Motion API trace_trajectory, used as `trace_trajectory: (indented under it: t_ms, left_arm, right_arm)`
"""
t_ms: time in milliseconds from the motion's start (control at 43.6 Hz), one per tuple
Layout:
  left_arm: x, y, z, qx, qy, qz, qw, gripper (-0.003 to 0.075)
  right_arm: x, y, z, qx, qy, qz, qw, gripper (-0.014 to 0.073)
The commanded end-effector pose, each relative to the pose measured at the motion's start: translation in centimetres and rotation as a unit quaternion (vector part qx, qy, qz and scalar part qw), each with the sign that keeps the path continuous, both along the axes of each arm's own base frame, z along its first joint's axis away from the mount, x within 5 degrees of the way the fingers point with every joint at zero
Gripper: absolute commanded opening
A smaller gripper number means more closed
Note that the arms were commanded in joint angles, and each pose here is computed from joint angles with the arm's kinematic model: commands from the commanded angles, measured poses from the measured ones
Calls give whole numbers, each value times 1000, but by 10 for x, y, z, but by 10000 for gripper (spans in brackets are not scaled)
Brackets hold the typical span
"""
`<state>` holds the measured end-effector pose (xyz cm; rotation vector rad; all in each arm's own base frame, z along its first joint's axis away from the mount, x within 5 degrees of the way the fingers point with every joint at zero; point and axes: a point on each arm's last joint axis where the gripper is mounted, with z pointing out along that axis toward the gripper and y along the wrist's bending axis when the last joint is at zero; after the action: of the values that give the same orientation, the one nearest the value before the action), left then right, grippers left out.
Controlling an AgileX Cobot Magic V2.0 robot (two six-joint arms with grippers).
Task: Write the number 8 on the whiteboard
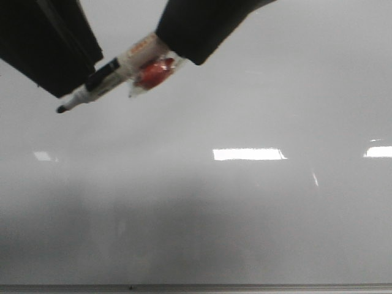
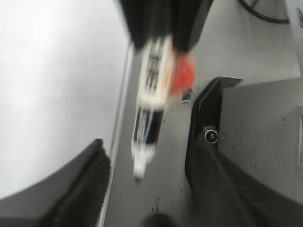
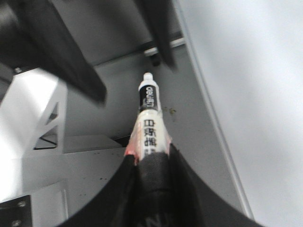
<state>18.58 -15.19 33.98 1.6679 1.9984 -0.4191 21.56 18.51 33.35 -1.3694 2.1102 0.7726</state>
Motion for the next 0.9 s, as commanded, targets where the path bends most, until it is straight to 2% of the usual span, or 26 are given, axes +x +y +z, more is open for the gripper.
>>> trace_trajectory:
  t_ms: [0,92,207,275,390,505,574,711,872]
  left_arm:
    - [-7,24,22,-53,-28,67,996,182]
    - [-18,50,20,-96,-33,134,986,90]
    - [-36,80,7,-151,-61,235,958,-18]
    - [-49,93,-2,-180,-91,283,938,-19]
    - [-77,106,-12,-243,-157,347,892,-19]
    - [-102,111,-20,-307,-206,378,849,-19]
    - [-114,113,-23,-327,-234,381,832,-19]
    - [-130,115,-21,-345,-272,375,816,-19]
    - [-133,115,-20,-349,-280,372,813,-19]
  right_arm:
    - [1,-18,11,37,-35,-58,997,-59]
    - [6,-34,2,42,-57,-116,991,-59]
    - [16,-42,-6,47,-78,-164,982,-59]
    - [21,-41,-8,53,-86,-180,978,-59]
    - [33,-40,-7,77,-100,-218,968,-59]
    - [45,-39,-10,87,-115,-250,957,-59]
    - [53,-37,-13,85,-116,-256,956,-59]
    - [71,-31,-20,79,-117,-269,953,-59]
    - [89,-24,-29,73,-110,-273,953,-59]
